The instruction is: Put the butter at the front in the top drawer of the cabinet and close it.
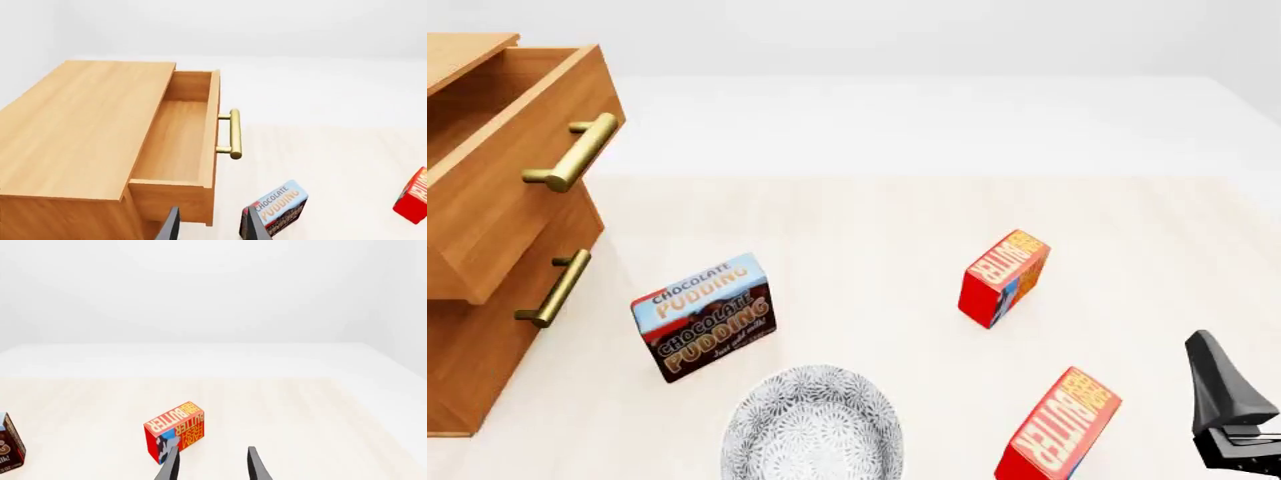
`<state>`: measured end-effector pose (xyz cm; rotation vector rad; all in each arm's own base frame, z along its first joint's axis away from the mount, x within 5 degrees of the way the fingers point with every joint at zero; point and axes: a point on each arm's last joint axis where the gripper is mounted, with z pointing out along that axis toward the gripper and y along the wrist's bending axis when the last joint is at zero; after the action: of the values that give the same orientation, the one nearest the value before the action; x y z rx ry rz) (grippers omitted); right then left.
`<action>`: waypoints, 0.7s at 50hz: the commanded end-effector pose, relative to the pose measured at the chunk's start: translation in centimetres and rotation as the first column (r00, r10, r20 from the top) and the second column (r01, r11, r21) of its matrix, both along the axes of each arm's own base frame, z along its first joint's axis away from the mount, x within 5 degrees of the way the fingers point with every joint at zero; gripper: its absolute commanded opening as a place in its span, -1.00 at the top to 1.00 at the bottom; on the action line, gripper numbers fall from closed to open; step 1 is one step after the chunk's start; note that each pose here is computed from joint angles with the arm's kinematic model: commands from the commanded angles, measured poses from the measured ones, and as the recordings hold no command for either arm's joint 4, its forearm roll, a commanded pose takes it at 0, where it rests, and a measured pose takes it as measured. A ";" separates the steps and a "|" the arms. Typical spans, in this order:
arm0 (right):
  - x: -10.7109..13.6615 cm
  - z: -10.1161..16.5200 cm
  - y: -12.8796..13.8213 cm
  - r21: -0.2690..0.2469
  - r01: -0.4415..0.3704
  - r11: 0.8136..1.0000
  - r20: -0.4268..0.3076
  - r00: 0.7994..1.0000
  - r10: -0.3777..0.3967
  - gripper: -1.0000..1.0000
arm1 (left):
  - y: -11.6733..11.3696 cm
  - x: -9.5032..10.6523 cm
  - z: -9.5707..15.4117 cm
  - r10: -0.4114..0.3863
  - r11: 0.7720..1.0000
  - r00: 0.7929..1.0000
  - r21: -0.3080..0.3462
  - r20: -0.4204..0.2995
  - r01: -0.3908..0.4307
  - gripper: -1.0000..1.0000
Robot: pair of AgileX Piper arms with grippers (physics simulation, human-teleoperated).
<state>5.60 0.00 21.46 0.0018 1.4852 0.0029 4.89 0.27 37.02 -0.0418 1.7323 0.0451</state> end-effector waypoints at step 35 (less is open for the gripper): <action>0.0 0.0 0.0 0.000 0.000 1.000 0.000 1.000 0.000 -1.00 | 0.3 11.1 7.0 -0.015 0.999 0.925 -0.051 -0.380 -0.005 -1.00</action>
<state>5.60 0.00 21.46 0.0019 1.4852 0.0029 12.51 0.56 44.10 -0.0784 2.0200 0.0078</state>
